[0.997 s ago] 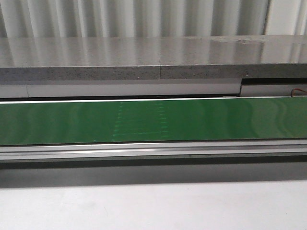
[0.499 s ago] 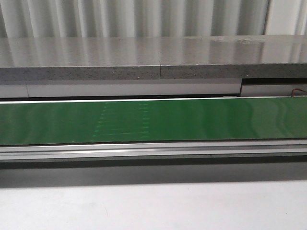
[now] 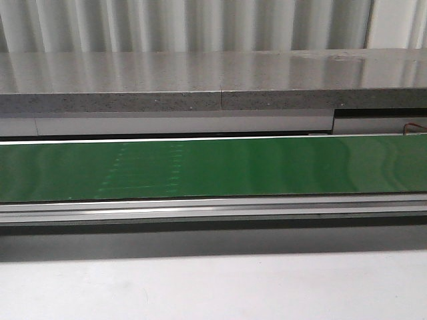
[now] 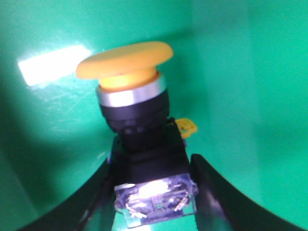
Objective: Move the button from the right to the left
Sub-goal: 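Close the right gripper on the button's blue base and lift it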
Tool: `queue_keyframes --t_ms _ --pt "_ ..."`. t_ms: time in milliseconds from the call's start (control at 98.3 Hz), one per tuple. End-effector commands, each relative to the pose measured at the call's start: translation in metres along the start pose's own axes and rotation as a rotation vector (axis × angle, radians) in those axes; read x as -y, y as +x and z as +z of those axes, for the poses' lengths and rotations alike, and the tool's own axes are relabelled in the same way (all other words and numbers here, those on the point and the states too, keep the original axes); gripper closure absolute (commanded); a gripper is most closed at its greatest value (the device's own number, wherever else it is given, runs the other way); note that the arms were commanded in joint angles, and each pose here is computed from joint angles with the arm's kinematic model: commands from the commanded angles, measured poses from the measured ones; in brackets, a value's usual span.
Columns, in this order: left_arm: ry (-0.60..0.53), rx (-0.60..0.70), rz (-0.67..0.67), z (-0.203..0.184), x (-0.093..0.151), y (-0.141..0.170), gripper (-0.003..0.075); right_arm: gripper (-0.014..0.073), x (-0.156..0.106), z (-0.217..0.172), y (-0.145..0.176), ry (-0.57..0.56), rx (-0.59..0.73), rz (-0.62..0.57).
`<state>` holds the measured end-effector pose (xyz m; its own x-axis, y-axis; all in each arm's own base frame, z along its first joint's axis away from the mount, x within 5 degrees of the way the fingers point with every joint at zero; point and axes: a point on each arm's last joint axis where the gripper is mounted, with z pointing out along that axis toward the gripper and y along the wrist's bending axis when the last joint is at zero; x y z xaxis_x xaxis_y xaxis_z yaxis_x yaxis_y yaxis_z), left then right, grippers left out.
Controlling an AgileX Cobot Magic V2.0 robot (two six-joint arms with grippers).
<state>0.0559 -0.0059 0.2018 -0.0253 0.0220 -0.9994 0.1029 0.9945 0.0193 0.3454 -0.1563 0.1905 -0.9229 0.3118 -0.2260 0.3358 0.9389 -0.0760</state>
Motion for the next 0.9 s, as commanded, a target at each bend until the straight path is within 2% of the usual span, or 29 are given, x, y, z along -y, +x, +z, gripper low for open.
queue_keyframes --t_ms 0,214,397,610,743,885 --pt "-0.005 0.066 -0.012 -0.001 0.000 0.005 0.0741 0.0503 0.002 -0.052 -0.007 -0.003 0.140 0.012" --pt "-0.005 0.066 -0.012 -0.001 0.000 0.005 0.0741 0.0503 -0.011 -0.102 0.007 -0.080 0.201 0.043" --pt "-0.005 0.066 -0.012 -0.001 0.000 0.005 0.0741 0.0503 -0.036 -0.127 0.020 -0.159 0.190 0.010" --pt "-0.005 0.066 -0.012 -0.001 0.000 0.005 0.0741 0.0503 -0.076 -0.125 0.029 -0.203 0.146 -0.098" --pt "-0.005 0.066 -0.012 -0.001 0.000 0.005 0.0741 0.0503 -0.095 -0.115 0.038 -0.219 0.104 -0.090" --pt "-0.005 0.066 -0.012 -0.001 0.000 0.005 0.0741 0.0503 -0.104 -0.101 0.040 -0.221 0.080 -0.107"
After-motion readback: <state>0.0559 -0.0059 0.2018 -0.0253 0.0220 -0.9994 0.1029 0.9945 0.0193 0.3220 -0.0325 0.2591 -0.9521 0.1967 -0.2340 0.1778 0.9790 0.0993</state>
